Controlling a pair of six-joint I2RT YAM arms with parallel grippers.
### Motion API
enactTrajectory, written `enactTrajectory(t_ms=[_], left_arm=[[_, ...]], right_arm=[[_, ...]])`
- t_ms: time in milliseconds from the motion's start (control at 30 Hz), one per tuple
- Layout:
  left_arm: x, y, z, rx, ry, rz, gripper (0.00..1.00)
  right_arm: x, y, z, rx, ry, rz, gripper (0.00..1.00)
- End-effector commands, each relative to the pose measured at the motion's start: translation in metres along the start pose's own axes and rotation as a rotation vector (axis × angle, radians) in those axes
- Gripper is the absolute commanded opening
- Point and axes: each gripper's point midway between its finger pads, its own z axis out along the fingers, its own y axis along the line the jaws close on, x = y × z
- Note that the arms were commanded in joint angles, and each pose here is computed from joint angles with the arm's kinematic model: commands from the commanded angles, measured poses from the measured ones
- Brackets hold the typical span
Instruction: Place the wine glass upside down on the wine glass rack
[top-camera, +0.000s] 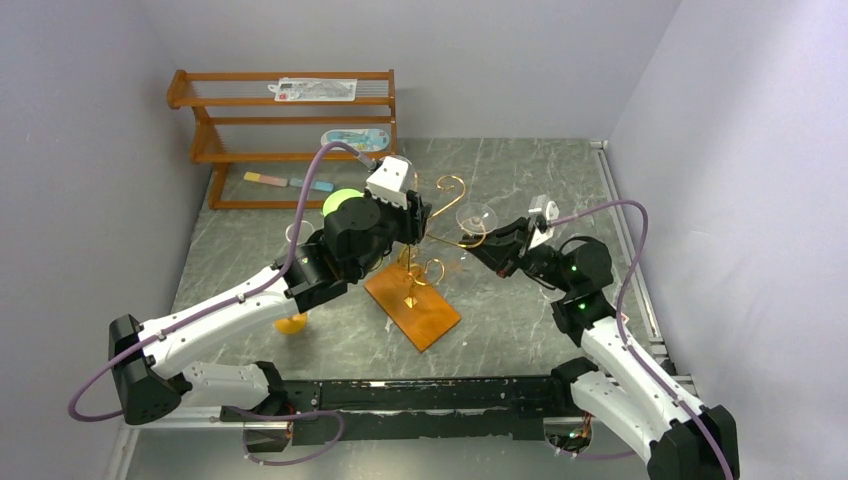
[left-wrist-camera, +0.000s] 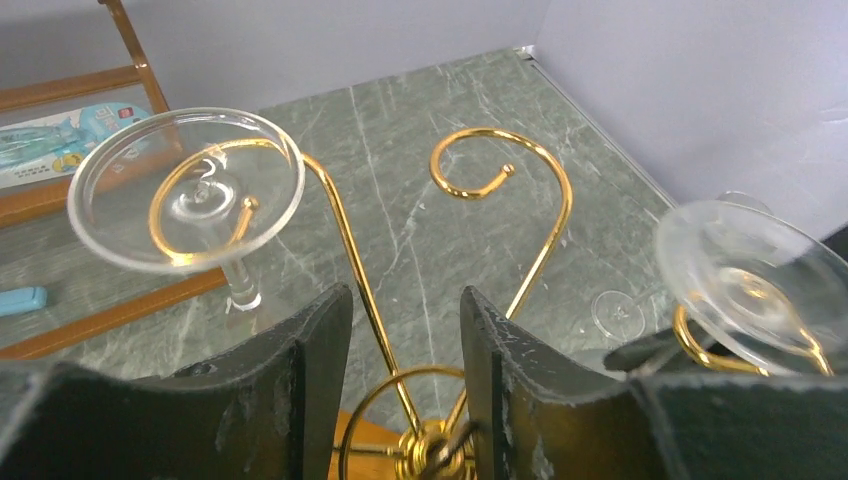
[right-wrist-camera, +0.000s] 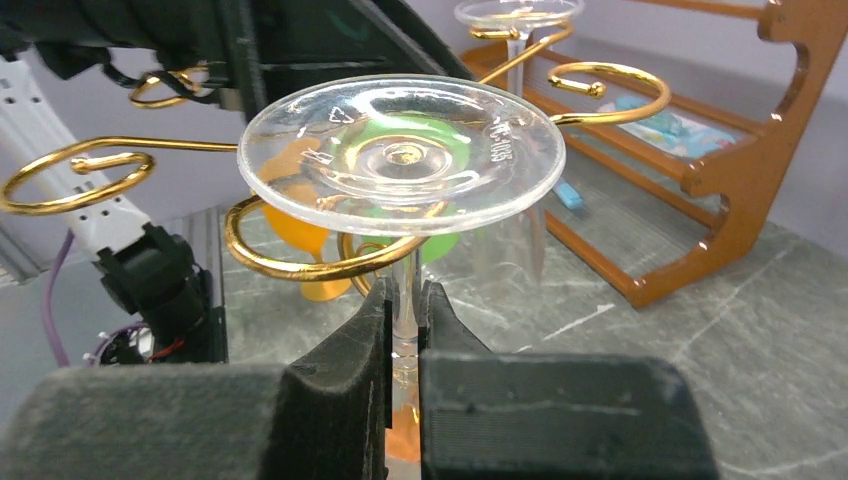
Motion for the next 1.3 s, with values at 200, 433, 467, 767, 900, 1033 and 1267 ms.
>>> enactTrajectory(t_ms=[200, 433, 467, 767, 900, 1033, 1267], left_arm=[[-0.001, -0.007, -0.013, 0.082, 0.027, 0.007, 0.6], [-0.018, -0.014, -0.021, 0.126, -0.008, -0.026, 0.68], [-0.021, -0.014, -0.022, 0.13, -0.012, -0.032, 0.69], [-0.052, -0.018, -0.038, 0.165, -0.073, -0.074, 0.77], [-0.066, -0.014, -0.047, 0.164, -0.108, -0.082, 0.78], [-0.074, -0.01, -0.053, 0.153, -0.122, -0.081, 0.8], [-0.076, -0.003, -0.057, 0.128, -0.122, -0.065, 0.82]], right_arm=[[0.011, -0.045, 0.007, 0.179, 0.058, 0.013, 0.0], [0.01, -0.06, 0.011, 0.215, 0.071, -0.061, 0.0], [0.011, -0.062, 0.012, 0.216, 0.074, -0.068, 0.0], [0.013, -0.077, 0.023, 0.211, 0.093, -0.132, 0.0], [0.015, -0.085, 0.025, 0.22, 0.09, -0.138, 0.0], [0.016, -0.087, 0.024, 0.236, 0.098, -0.127, 0.07], [0.023, -0.082, 0.011, 0.283, 0.157, -0.063, 0.44]])
